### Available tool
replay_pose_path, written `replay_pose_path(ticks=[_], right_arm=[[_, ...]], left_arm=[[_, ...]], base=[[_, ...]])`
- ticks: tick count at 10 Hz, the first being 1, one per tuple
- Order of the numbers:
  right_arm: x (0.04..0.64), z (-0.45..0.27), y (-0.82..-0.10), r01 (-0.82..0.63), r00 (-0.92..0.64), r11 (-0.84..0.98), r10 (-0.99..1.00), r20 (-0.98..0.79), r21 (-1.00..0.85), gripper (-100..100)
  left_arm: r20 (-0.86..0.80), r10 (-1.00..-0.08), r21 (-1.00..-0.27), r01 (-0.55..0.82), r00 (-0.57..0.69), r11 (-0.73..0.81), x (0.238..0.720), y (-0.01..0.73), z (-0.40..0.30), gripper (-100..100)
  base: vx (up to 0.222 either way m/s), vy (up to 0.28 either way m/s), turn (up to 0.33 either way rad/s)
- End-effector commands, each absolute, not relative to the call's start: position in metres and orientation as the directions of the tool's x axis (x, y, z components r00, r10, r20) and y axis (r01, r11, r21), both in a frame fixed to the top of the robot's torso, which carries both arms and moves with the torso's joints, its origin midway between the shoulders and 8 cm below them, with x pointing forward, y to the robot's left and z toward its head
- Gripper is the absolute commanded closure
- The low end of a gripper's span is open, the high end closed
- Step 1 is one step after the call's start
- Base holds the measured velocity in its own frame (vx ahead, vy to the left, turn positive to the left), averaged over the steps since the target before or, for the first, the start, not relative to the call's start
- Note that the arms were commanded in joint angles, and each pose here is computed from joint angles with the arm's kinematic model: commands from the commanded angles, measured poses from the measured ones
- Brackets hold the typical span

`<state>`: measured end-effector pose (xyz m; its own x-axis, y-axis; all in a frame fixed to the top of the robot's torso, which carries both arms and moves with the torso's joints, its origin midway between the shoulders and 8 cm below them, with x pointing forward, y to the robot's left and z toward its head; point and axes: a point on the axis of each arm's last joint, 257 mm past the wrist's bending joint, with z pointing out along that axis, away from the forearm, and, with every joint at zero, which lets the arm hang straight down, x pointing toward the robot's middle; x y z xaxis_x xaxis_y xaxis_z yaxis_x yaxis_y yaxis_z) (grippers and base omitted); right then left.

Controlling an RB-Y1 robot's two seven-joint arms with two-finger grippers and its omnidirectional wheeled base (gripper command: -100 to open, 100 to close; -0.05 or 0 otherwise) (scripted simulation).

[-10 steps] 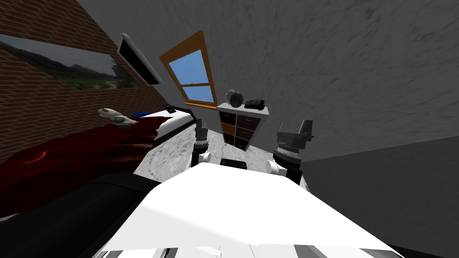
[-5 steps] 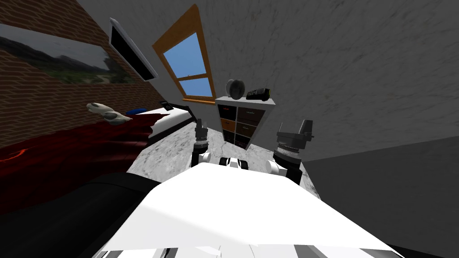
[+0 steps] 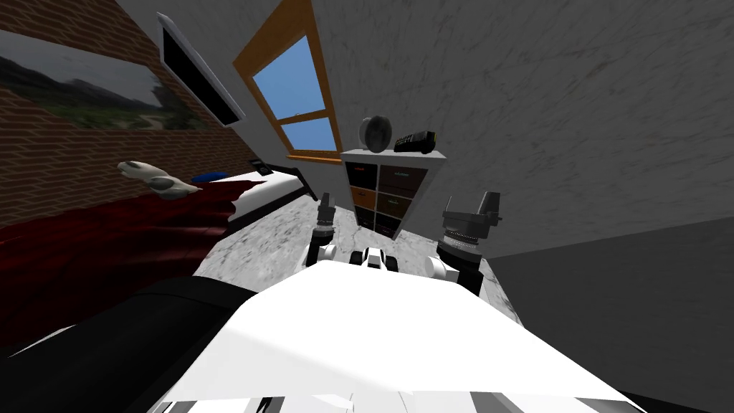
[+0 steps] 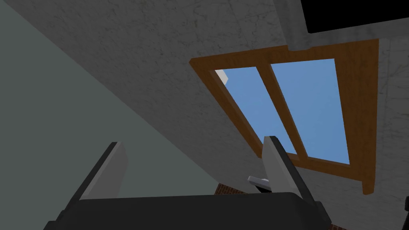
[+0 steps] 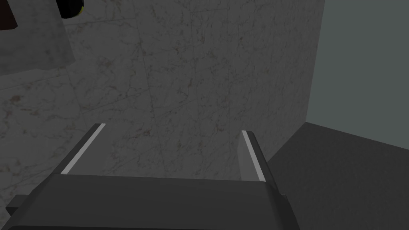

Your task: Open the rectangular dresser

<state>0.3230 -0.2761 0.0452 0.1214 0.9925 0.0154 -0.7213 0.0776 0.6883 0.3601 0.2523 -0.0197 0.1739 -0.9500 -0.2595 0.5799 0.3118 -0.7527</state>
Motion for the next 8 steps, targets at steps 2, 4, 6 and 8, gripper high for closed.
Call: replay_pose_path(ticks=[2,4,6,8], right_arm=[[0.323,0.045,-0.276,-0.721,0.121,0.078,0.992,0.015,0.688,0],[0.323,0.045,-0.276,-0.721,0.121,0.078,0.992,0.015,0.688,0],[0.323,0.045,-0.276,-0.721,0.121,0.078,0.992,0.015,0.688,0],[0.323,0.045,-0.276,-0.721,0.121,0.078,0.992,0.015,0.688,0]], left_arm=[[-0.292,-0.946,-0.784,0.531,0.140,0.321,0.376,0.251,-0.048,-100],[-0.298,-0.946,-0.802,0.503,0.128,0.321,0.385,0.251,-0.064,-100],[-0.303,-0.946,-0.828,0.461,0.111,0.320,0.396,0.250,-0.087,-100],[-0.306,-0.947,-0.849,0.423,0.096,0.317,0.406,0.249,-0.108,-100]], base=[[0.072,-0.006,-0.032],[0.062,-0.011,-0.032],[0.083,-0.006,-0.044],[0.096,-0.011,-0.056]])
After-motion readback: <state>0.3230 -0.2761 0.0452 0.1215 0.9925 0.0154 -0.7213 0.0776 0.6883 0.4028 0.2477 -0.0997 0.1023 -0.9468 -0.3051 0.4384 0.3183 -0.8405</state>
